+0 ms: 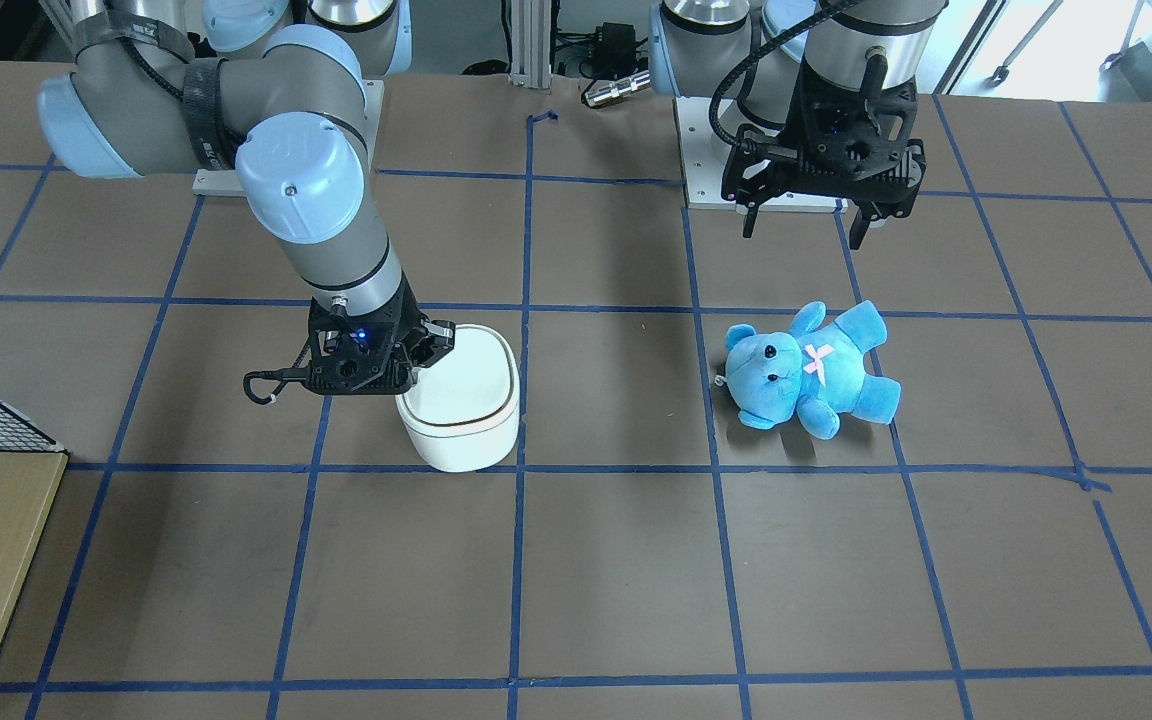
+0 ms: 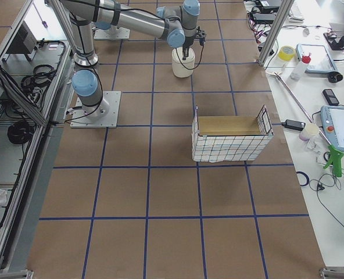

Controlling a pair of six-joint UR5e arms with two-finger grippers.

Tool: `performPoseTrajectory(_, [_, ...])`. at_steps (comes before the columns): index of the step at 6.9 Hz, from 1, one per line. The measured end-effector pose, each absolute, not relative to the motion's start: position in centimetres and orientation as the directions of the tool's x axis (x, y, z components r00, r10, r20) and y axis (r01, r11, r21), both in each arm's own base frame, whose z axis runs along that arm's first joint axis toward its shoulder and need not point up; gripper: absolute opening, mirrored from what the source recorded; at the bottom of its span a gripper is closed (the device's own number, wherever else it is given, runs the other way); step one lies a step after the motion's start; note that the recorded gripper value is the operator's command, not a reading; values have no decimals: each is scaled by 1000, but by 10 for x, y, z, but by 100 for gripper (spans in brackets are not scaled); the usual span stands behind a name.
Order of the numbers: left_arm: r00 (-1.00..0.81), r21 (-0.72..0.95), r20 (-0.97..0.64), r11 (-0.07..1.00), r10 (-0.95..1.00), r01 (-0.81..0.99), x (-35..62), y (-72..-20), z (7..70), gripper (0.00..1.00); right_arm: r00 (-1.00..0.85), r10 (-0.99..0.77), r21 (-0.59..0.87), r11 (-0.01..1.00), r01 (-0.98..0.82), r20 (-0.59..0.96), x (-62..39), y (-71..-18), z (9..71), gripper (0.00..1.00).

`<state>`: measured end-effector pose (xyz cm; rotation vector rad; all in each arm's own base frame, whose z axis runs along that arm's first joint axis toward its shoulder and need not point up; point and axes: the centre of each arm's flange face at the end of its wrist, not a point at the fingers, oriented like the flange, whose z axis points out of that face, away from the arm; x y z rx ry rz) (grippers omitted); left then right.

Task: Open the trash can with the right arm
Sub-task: 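Lower the right gripper and grip the lid's rim, then pull the right gripper up and back, flipping the lid open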

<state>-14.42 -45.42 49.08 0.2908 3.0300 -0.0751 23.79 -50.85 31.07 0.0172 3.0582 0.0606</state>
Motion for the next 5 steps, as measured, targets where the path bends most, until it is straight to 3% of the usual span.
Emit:
performPoseTrajectory(2, [-977, -40, -101, 981, 187, 192, -144, -454, 491, 100, -996, 19, 10, 1000, 18, -83, 237, -511, 331, 0])
performPoseTrajectory(3, [-977, -40, -101, 981, 187, 192, -144, -454, 491, 100, -996, 22, -14, 1000, 23, -87, 237, -511, 354, 7])
performPoseTrajectory(4, [-977, -40, -101, 981, 187, 192, -144, -454, 491, 100, -996, 26, -29, 999, 28, -88, 235, -512, 379, 32])
performPoseTrajectory(5, [-977, -40, -101, 981, 187, 192, -144, -454, 491, 100, -996, 33, -40, 999, 36, -83, 230, -516, 401, 92])
